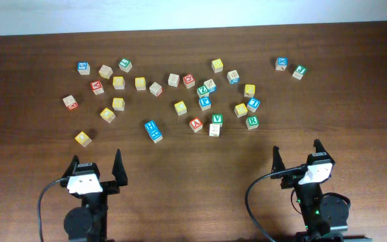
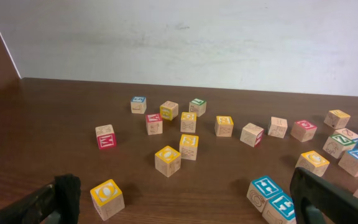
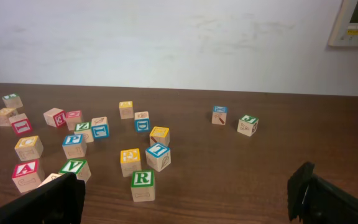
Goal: Spell out RSS
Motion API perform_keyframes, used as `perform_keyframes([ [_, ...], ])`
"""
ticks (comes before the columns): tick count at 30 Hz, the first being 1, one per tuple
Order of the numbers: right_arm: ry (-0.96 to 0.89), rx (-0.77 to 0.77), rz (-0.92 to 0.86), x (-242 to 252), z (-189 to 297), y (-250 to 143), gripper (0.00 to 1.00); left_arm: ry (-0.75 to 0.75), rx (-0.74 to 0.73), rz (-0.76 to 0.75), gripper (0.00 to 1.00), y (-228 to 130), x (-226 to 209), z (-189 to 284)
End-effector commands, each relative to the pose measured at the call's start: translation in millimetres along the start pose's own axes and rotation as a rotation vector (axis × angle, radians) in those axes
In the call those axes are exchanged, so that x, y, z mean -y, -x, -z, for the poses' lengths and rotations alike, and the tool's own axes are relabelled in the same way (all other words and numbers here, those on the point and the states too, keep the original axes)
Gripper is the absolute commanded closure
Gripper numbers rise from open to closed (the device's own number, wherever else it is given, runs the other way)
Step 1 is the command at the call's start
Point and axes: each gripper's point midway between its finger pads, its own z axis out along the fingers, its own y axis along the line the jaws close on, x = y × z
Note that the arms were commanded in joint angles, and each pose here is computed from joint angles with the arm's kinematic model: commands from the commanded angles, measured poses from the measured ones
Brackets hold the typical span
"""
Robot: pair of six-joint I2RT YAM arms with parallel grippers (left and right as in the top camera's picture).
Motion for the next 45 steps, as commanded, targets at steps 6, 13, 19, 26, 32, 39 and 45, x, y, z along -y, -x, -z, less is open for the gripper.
perform_keyframes([
  [6,-0.026,-0.007,0.005,5,0,-3,0.02,-0.24,0.013,0.019,0.01,4,41,5],
  [13,-0.026,-0.007,0.005,5,0,-3,0.02,-0.442,0.49,-0.057,0.01,113,75,46],
  [19,-0.026,-0.006,0.005,5,0,-3,0.02,-0.404,0.742,-0.058,0.01,234,70,100],
  [26,-0.026,-0.007,0.005,5,0,-3,0.02,-0.729,-0.145,-0.012,0.01,225,125,20],
  [32,-0.026,-0.007,0.005,5,0,-3,0.02,-0.371,-0.685,0.149,0.01,169,85,-58],
  [39,-0.026,-0.007,0.005,5,0,-3,0.02,-0.373,-1.051,0.111,0.01,95,112,-76],
  [45,-0.026,-0.006,0.005,5,0,-3,0.02,-0.453,-1.152,0.074,0.01,69,145,-71],
])
